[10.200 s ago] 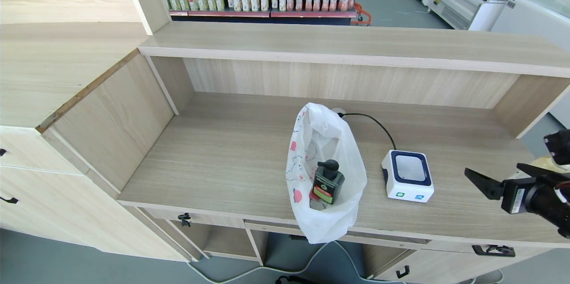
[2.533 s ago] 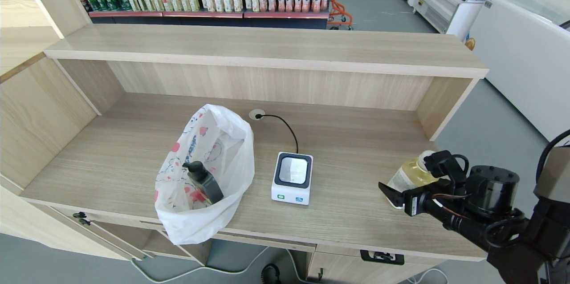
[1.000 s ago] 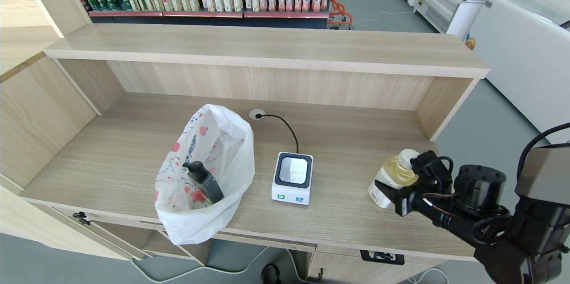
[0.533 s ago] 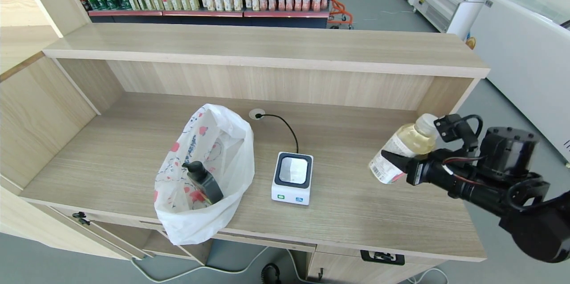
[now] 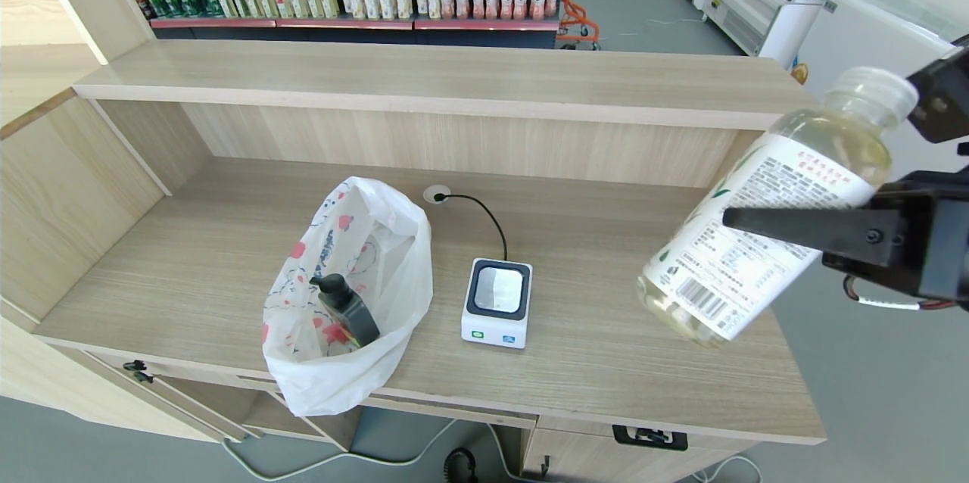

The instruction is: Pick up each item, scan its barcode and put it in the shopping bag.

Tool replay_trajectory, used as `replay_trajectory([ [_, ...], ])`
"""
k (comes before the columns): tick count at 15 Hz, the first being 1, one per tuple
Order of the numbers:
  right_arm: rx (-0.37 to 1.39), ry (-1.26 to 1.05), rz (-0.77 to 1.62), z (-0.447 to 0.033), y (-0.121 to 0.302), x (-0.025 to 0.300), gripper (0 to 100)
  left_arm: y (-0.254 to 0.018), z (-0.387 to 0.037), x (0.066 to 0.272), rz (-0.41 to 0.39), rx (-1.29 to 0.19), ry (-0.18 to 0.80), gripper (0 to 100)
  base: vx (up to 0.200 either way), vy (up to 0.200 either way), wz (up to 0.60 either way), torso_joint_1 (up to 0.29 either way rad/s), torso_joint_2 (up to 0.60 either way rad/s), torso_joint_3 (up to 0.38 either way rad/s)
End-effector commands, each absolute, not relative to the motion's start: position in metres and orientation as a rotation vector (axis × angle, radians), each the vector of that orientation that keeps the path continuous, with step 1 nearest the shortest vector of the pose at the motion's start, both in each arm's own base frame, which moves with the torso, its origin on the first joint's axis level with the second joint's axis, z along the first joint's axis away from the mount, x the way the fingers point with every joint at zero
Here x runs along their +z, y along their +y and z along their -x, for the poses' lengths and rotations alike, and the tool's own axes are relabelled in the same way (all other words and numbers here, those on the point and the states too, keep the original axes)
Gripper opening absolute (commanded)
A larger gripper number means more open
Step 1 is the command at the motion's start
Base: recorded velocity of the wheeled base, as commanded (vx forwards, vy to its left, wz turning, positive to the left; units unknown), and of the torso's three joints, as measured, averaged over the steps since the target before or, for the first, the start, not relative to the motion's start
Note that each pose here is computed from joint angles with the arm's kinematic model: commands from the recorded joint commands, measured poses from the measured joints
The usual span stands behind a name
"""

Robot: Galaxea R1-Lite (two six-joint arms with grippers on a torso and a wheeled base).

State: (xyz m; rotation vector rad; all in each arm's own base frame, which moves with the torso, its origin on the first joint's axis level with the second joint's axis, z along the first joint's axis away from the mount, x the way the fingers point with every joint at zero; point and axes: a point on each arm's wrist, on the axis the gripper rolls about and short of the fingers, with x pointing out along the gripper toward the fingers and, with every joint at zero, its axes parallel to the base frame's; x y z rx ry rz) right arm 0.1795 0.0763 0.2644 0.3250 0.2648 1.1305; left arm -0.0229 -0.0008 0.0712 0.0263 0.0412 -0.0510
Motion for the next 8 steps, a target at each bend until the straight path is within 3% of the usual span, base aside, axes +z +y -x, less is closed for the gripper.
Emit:
replay_trajectory([
  [1, 1.273, 0.2, -0.306, -0.138, 0.082, 0.289, 0, -0.001, 0.023, 0.071, -0.027, -0.051, 0.041, 100, 0.0, 0.0, 0.0, 0.0, 0.0, 0.0],
  [8, 1.416, 0.312, -0.306, -0.108, 0.094, 0.318, 0, -0.001, 0.023, 0.071, -0.025, -0.051, 0.041, 100, 0.0, 0.0, 0.0, 0.0, 0.0, 0.0],
])
